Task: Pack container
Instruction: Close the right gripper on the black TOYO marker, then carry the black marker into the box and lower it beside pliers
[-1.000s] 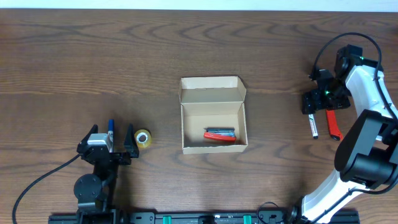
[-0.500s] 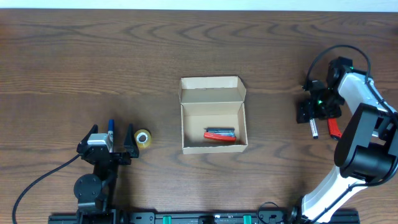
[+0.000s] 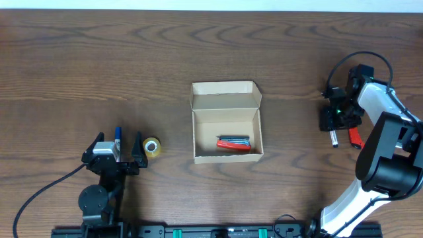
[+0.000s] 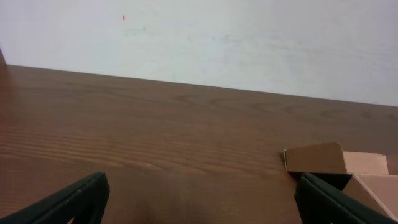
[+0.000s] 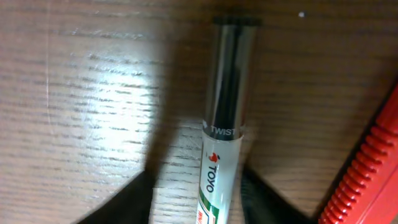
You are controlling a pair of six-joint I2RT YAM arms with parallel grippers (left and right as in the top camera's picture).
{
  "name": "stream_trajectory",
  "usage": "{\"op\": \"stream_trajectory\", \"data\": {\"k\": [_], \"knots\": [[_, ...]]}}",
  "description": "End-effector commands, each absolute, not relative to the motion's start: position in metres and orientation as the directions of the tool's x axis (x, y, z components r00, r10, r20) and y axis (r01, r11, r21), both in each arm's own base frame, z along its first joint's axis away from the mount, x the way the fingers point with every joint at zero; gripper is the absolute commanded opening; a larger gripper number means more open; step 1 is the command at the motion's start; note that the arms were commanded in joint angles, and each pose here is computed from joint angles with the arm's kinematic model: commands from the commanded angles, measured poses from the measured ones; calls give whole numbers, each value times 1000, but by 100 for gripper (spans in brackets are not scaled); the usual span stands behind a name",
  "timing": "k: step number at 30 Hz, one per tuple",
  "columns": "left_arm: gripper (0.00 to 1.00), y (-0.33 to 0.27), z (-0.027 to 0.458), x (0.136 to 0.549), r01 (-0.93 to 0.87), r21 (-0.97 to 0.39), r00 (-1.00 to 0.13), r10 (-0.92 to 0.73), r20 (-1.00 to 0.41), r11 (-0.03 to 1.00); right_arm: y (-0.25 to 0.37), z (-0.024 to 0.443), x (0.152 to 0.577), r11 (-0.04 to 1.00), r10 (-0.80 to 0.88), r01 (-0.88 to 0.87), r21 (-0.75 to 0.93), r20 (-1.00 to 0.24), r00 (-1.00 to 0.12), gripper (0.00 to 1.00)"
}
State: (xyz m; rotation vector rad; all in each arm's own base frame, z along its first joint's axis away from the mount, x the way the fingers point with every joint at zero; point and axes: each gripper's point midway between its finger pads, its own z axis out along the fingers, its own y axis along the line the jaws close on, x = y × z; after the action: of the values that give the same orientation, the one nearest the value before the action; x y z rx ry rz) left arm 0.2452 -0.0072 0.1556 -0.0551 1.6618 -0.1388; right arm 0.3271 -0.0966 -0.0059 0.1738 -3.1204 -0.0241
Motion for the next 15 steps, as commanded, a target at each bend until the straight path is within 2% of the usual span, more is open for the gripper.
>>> {"op": "stream_trajectory", "data": {"k": [1,3,4,5,11,15], "knots": [[96,-14,140,244,78,-136,-151,-124,-981,988,-83,-22,314,991,-102,-97,93,53,-993,31],[95,-14,140,244,78,-136,-151,-124,-981,988,-83,-22,314,991,-103,-98,92,52,-993,20],[95,-14,140,244,78,-136,-151,-124,-981,988,-83,-22,314,991,-103,-98,91,50,-993,8],[95,-14,140,244,77,-136,-151,-124,-981,988,-83,-22,314,991,-103,-98,91,50,-993,1],[95,-14,140,244,78,-136,-151,-124,-981,988,-83,-21,319,994,-56,-52,94,38,-998,1],[96,-14,140,244,77,-136,-151,-123,-981,988,-66,-11,336,983,-59,-64,170,-32,-998,1]]}}
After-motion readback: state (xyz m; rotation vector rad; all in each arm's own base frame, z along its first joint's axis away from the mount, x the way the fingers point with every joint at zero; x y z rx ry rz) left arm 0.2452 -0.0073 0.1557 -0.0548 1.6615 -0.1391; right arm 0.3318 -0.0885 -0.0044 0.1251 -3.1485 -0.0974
